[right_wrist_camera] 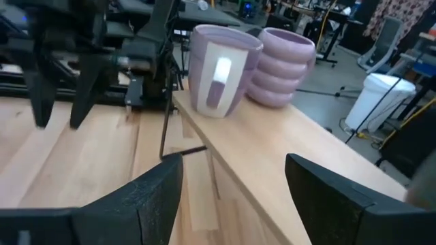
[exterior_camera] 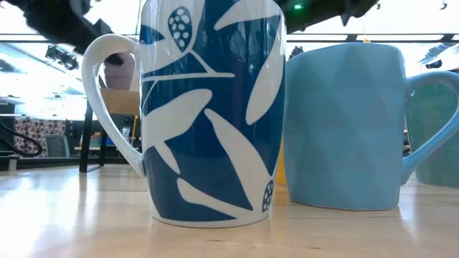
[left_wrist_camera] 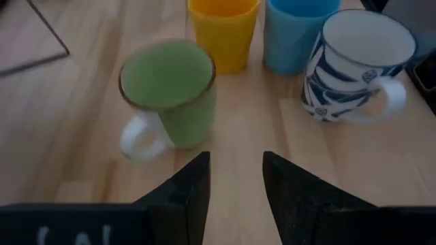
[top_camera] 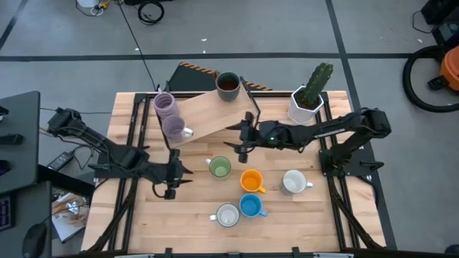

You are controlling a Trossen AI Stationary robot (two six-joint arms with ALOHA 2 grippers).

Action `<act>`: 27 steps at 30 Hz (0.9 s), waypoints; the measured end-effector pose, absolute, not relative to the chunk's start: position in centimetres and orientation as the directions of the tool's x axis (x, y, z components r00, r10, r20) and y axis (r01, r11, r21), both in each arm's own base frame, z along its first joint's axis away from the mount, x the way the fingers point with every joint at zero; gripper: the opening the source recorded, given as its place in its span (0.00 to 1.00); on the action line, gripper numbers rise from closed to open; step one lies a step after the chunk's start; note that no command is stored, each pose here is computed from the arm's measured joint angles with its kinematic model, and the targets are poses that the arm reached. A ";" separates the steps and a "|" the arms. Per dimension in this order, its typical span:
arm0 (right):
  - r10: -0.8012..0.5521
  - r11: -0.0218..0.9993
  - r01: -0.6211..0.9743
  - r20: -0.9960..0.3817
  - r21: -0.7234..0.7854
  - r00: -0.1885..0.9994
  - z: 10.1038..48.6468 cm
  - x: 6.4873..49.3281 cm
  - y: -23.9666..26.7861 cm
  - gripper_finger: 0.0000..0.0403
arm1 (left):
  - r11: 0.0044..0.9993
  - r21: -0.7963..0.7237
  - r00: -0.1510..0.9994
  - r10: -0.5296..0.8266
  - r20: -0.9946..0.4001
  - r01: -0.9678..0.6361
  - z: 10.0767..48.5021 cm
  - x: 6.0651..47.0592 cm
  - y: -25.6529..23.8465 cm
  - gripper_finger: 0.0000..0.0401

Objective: Place coffee mugs
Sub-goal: Put the purple mug on the shelf aligned with the other purple mug

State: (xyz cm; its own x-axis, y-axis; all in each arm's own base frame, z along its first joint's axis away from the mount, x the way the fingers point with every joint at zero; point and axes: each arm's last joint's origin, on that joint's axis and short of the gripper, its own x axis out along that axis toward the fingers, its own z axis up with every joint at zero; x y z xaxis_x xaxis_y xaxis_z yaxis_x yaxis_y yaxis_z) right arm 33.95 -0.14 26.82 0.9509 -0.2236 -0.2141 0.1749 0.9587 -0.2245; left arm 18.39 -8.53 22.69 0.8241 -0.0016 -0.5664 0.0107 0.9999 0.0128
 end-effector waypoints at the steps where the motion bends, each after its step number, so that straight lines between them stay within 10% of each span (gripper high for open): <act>1: -0.223 0.958 0.173 -0.214 -0.230 0.951 26.9 34.4 -0.1 0.66 | 1.000 0.000 0.823 -0.002 -0.568 0.003 22.5 18.2 -8.7 0.35; 27: -0.060 0.982 0.012 -0.249 -0.188 0.967 27.0 41.3 -2.3 0.66 | 0.968 -0.202 0.806 -0.002 -0.592 -0.146 20.6 17.1 -9.7 0.35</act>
State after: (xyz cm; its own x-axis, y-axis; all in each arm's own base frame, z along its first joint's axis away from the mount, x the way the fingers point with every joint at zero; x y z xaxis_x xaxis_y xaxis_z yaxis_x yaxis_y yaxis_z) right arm 41.31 -2.27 26.97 0.9666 -0.0596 -0.2493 0.0121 0.9821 -0.1878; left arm 17.09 -9.69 20.59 0.8062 -0.0025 -0.5917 -0.1456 0.9684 -0.2024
